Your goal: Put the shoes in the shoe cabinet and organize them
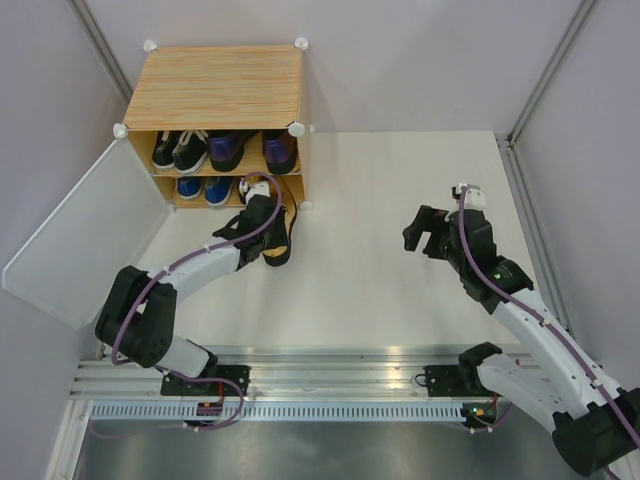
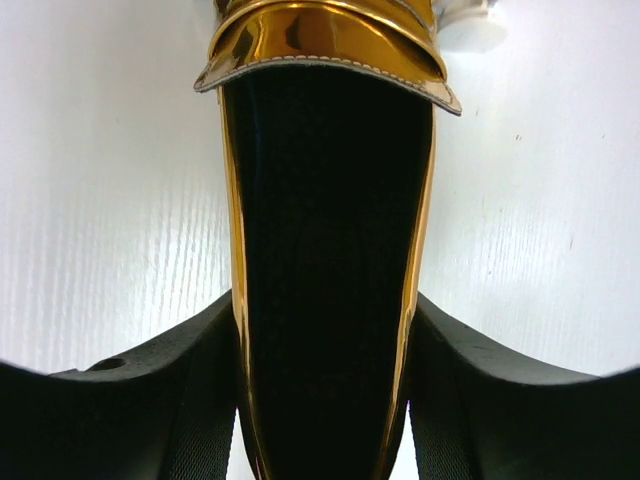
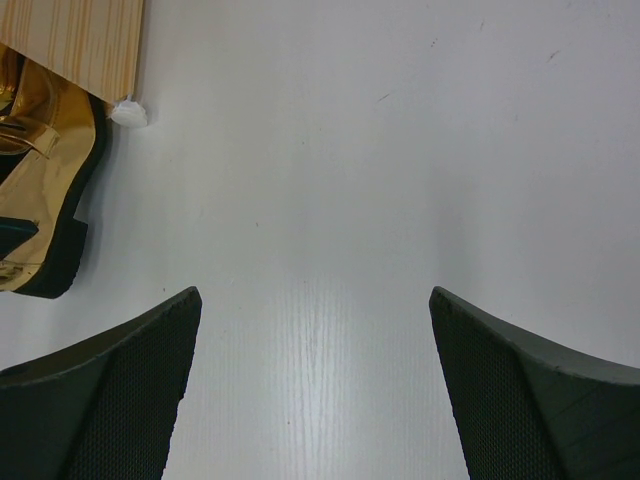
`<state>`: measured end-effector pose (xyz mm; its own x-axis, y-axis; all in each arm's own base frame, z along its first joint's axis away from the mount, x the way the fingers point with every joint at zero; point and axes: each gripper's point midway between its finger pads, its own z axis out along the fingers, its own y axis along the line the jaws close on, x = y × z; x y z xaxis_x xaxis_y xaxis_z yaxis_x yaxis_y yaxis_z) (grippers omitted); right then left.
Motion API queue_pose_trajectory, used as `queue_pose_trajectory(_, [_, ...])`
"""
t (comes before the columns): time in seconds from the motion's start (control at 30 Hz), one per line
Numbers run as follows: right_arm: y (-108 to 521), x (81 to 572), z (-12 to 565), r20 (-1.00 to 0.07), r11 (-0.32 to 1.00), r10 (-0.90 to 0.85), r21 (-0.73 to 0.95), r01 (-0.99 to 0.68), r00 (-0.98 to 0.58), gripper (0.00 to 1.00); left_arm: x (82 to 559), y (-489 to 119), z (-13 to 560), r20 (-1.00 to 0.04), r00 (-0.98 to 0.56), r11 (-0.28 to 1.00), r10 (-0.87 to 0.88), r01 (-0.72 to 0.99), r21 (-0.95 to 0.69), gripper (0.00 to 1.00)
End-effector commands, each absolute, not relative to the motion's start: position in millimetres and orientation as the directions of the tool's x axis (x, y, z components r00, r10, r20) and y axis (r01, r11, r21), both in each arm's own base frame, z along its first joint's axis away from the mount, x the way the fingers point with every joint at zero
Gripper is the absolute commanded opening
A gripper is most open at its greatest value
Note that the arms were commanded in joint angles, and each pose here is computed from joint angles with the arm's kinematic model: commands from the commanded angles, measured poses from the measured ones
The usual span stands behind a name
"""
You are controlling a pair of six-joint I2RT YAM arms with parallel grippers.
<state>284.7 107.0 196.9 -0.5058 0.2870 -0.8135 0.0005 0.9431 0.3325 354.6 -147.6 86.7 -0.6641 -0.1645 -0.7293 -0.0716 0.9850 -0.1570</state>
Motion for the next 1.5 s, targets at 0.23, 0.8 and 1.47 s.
queue_pose_trajectory(0.23, [111.6, 285.3, 204.7, -0.827, 0.936, 0.288, 0.349, -0.039, -0.482, 0.98, 316.9, -138.8, 55.1, -0.595, -0.753, 0.960, -0.280, -0.208, -0.189, 0.73])
queue_pose_trajectory(0.8, [114.4, 283.9, 207.3, -0.827, 0.930, 0.295, 0.364, -0.057, -0.479, 0.98, 274.3, -152.7, 99.0, -0.510, -0.756, 0.893, -0.410, -0.220, -0.392, 0.99])
queue_pose_trajectory(1.47, [115.8, 280.8, 209.3, -0.829, 0.926, 0.294, 0.370, -0.073, -0.475, 0.98, 273.1, -158.3, 123.9, -0.588, -0.746, 0.912, -0.311, -0.061, -0.405, 0.98])
